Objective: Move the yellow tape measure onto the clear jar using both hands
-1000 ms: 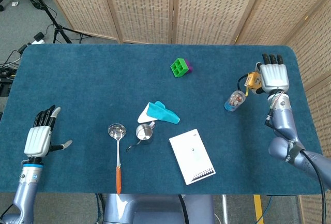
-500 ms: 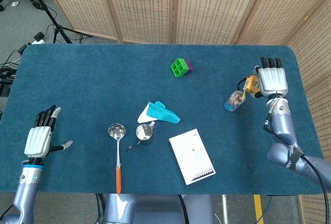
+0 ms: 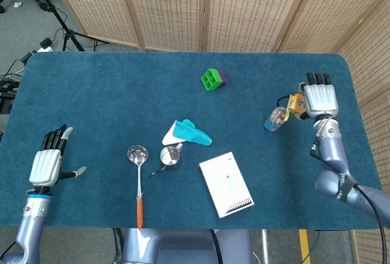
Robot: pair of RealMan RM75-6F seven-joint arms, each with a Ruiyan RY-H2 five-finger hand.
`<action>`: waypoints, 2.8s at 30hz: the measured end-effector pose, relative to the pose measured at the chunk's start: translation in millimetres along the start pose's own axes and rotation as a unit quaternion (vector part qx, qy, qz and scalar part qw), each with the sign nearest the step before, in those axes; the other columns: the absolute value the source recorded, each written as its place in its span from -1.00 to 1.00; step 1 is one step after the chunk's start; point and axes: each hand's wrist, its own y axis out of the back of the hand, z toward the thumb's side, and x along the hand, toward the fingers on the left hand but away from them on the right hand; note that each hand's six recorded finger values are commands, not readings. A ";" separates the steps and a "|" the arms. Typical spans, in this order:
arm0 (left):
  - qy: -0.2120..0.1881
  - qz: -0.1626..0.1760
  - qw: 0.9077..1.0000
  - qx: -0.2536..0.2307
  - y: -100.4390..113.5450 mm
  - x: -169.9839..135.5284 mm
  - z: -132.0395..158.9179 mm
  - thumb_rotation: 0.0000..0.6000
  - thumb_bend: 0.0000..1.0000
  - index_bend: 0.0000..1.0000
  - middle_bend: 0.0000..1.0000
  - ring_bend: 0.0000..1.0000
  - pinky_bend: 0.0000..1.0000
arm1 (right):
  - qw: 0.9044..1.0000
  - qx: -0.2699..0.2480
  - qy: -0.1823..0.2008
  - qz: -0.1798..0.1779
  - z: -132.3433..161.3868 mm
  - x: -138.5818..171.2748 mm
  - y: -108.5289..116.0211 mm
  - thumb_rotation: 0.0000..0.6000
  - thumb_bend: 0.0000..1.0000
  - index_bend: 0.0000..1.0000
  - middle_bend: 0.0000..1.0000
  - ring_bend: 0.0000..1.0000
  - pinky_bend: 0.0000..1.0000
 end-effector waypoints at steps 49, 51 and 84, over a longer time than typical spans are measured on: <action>-0.003 0.000 1.000 -0.011 3.5 -2.2 3.6 0.64 -0.78 -0.96 -1.00 -1.00 -1.00 | 0.999 0.010 0.031 0.021 28.6 7.4 -16.2 1.00 -0.53 -0.01 -1.00 -1.00 -1.00; -0.003 0.000 1.000 -0.011 3.4 -2.2 3.4 0.64 -0.78 -0.96 -1.00 -1.00 -1.00 | 0.999 0.009 0.032 0.022 28.9 7.9 -16.5 1.00 -0.53 -0.07 -1.00 -1.00 -1.00; -0.004 0.005 1.000 -0.015 6.8 -2.1 3.9 0.64 -0.78 -0.96 -1.00 -1.00 -1.00 | 0.999 0.019 0.034 0.014 30.7 12.3 -9.3 1.00 -0.97 -1.00 -1.00 -1.00 -1.00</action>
